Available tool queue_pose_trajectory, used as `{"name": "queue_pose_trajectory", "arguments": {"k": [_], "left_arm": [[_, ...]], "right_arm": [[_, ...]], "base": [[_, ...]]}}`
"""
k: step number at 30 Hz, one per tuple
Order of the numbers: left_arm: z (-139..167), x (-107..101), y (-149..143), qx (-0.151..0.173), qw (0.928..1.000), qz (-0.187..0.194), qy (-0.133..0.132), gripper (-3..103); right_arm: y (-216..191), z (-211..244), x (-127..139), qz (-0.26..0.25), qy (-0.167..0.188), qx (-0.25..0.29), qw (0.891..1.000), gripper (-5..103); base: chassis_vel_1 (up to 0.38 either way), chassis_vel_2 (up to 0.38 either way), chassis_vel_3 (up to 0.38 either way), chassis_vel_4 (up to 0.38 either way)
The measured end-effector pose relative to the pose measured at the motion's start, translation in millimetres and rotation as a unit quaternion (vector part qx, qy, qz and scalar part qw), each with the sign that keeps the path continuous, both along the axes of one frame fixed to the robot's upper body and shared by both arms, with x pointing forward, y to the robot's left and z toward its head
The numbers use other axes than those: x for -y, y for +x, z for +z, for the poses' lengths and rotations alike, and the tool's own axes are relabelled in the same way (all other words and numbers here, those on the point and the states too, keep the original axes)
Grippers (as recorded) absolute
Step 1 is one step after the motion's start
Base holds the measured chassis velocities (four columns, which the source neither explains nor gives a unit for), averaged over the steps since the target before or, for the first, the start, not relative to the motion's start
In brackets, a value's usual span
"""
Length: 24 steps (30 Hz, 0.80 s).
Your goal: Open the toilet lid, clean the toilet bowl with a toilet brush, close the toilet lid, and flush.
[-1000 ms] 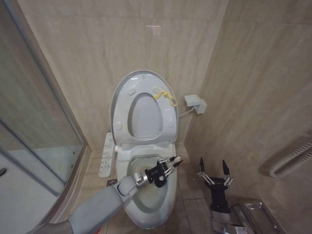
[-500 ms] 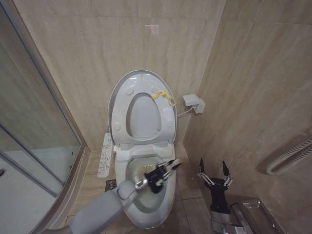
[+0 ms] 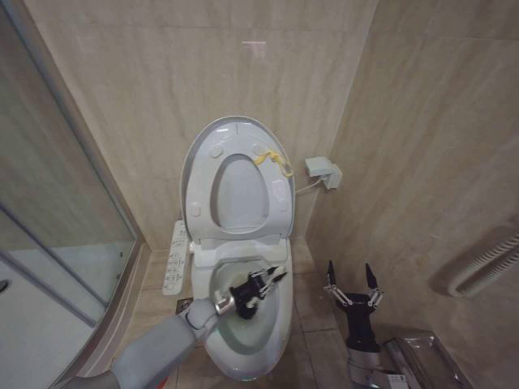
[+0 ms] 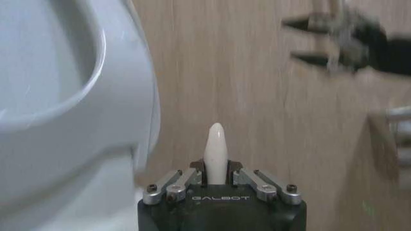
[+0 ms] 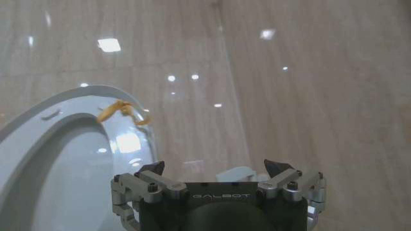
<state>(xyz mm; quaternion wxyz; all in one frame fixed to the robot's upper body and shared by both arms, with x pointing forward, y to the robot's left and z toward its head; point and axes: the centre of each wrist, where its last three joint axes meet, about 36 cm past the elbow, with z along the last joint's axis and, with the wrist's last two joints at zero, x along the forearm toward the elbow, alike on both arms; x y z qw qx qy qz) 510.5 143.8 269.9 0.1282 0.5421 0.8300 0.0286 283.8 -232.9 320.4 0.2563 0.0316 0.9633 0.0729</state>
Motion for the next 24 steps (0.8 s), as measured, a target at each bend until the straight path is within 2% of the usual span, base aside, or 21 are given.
{"name": "queue_pose_trajectory", "arguments": {"k": [1,2,3,5,6,8,9,10,11,12,13,15,17,19,20,21,22,23,24], "left_arm": [[0.0,0.0,0.0,0.0,1.0,0.0,0.0,22],[24.3,24.2,4.9,0.016,0.9994,-0.019,-0.024,22],[42.3,39.7,6.3,0.027,0.9983,-0.031,-0.041,22],[46.9,44.6,5.2,0.029,0.9979,-0.037,-0.044,22],[37.7,38.2,3.6,0.023,0.9987,-0.035,-0.031,22],[1.3,1.8,0.6,0.008,0.9998,-0.014,0.014,22],[1.3,1.8,0.6,0.008,0.9998,-0.014,0.014,22],[-7.0,-10.5,-2.1,0.004,0.9997,-0.007,0.024,22],[-5.2,-11.0,-3.3,0.003,0.9998,-0.005,0.02,22],[7.6,2.4,-3.5,0.006,0.9999,-0.011,0.0,22],[7.6,2.4,-3.5,0.006,0.9999,-0.011,0.0,22],[38.0,32.5,-0.4,0.023,0.9987,-0.03,-0.034,22],[40.2,36.2,-0.7,0.024,0.9985,-0.035,-0.035,22],[11.3,14.6,-3.3,0.006,0.9998,-0.021,0.002,22],[11.3,14.6,-3.3,0.006,0.9998,-0.021,0.002,22],[-6.2,-3.5,-5.3,-0.003,0.9997,-0.01,0.024,22],[-8.6,-7.9,-5.4,-0.005,0.9996,-0.006,0.027,22],[-0.6,-1.9,-4.5,-0.003,0.9998,-0.008,0.015,22],[-0.6,-1.9,-4.5,-0.003,0.9998,-0.008,0.015,22]], "right_arm": [[0.0,0.0,0.0,0.0,0.0,0.0,1.0,100],[0.0,-0.6,1.0,-0.001,-0.001,-0.001,1.0,100],[0.2,-1.6,2.4,-0.003,-0.001,-0.002,1.0,100],[0.3,-2.4,3.4,-0.005,-0.002,-0.003,1.0,100],[0.0,-2.5,4.3,-0.006,-0.002,-0.003,1.0,100],[-1.2,-2.0,4.0,-0.007,0.001,-0.003,1.0,100],[-1.2,-2.0,4.0,-0.007,0.001,-0.003,1.0,100],[-1.4,-1.1,3.7,-0.007,0.002,-0.002,1.0,100],[-2.1,-1.0,4.1,-0.008,0.004,-0.002,1.0,100],[-2.4,-1.1,5.2,-0.01,0.005,-0.002,1.0,100],[-2.4,-1.1,5.2,-0.01,0.005,-0.002,1.0,100],[-2.2,-1.7,8.0,-0.015,0.006,-0.002,1.0,100],[-1.6,-1.4,8.4,-0.016,0.007,-0.002,1.0,100],[-2.4,-0.3,8.8,-0.017,0.008,-0.001,1.0,100],[-2.4,-0.3,8.8,-0.017,0.008,-0.001,1.0,100],[-2.4,0.4,8.9,-0.017,0.008,-0.001,1.0,100],[-2.3,0.9,8.5,-0.016,0.009,0.0,1.0,100],[-2.5,1.0,8.3,-0.016,0.009,0.0,1.0,100],[-2.5,1.0,8.3,-0.016,0.009,0.0,1.0,100]], "base": [[0.081,0.035,0.038,0.053],[0.081,0.029,-0.005,0.023],[0.0,0.0,0.0,0.0],[-0.075,-0.031,-0.029,-0.02],[-0.075,-0.05,-0.049,-0.067],[-0.028,-0.025,-0.001,-0.006],[0.0,0.0,0.0,0.0],[0.0,0.0,0.0,0.0],[0.053,0.037,0.038,0.048],[0.053,0.076,0.034,0.048],[0.053,0.076,0.034,0.048],[0.042,0.038,0.002,0.01],[0.0,0.0,0.0,0.0],[-0.058,-0.047,-0.035,-0.031],[-0.064,-0.063,-0.035,-0.003],[-0.064,-0.004,0.017,-0.003],[-0.015,-0.004,0.033,0.053],[0.062,0.054,0.033,0.035],[0.062,0.054,0.033,0.035]]}}
